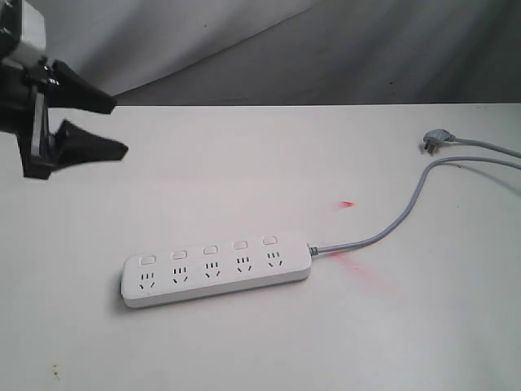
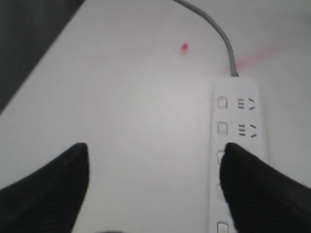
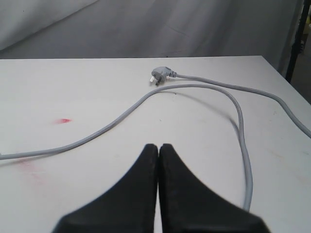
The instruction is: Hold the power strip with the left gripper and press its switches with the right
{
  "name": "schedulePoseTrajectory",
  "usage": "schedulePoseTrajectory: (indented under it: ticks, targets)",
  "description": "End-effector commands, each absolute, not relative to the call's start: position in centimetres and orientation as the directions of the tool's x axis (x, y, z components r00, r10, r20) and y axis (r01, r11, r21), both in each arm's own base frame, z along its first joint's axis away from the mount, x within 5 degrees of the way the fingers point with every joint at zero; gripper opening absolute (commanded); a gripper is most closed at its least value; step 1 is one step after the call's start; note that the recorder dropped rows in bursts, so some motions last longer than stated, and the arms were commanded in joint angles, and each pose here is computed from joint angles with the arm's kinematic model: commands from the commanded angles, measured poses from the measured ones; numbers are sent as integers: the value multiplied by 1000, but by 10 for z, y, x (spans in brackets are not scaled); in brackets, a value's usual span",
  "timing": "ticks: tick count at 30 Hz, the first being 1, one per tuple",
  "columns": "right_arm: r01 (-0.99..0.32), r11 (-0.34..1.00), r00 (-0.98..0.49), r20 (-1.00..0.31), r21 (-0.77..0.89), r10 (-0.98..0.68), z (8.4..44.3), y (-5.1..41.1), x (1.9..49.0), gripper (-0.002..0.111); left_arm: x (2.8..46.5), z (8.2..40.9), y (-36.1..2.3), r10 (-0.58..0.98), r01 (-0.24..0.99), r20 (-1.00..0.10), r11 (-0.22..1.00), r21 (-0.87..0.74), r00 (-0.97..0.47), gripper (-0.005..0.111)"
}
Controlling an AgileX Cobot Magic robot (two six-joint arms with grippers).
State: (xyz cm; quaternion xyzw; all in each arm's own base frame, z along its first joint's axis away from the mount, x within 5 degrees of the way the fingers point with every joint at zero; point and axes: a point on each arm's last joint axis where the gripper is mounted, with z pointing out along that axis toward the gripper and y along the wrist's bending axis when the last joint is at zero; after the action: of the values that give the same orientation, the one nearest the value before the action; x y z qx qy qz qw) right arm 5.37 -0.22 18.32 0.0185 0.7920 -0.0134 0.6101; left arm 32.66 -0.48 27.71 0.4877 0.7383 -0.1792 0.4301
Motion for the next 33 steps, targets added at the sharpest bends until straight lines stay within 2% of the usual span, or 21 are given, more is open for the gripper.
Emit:
schedulePoseTrajectory:
  ticks: [1, 6, 11, 16, 22, 24, 28, 30, 33]
  targets:
    - [56, 998, -246, -969, 8, 22, 183, -3, 54, 0, 307, 323, -10, 546, 841, -832, 493, 223, -100, 37]
    - [56, 998, -246, -969, 8, 22, 183, -3, 54, 0, 277, 363, -15, 480, 788, -869, 579, 210, -121, 0]
    - [56, 998, -246, -969, 8, 22, 183, -3, 54, 0, 244, 396, -22, 335, 721, -919, 687, 86, -209, 0]
    - [56, 998, -246, -969, 8, 22, 183, -3, 54, 0, 214, 422, -26, 57, 584, -931, 792, -178, -361, 0]
    - [56, 998, -246, -969, 8, 22, 183, -3, 54, 0, 192, 447, -28, -343, 416, -838, 748, -518, -425, 1]
    - [56, 998, -246, -969, 8, 22, 183, -3, 54, 0, 185, 455, -24, -444, 359, -820, 745, -562, -362, 1]
    - [56, 998, -246, -969, 8, 22, 183, -3, 54, 0, 154, 477, -11, -541, 283, -839, 797, -533, -58, 1]
    - [56, 998, -246, -969, 8, 22, 183, -3, 54, 0, 139, 482, -5, -513, 241, -855, 842, -483, 77, 1]
    - [56, 998, -246, -969, 8, 22, 183, -3, 54, 0, 117, 485, 0, -363, 148, -908, 930, -337, 208, 1]
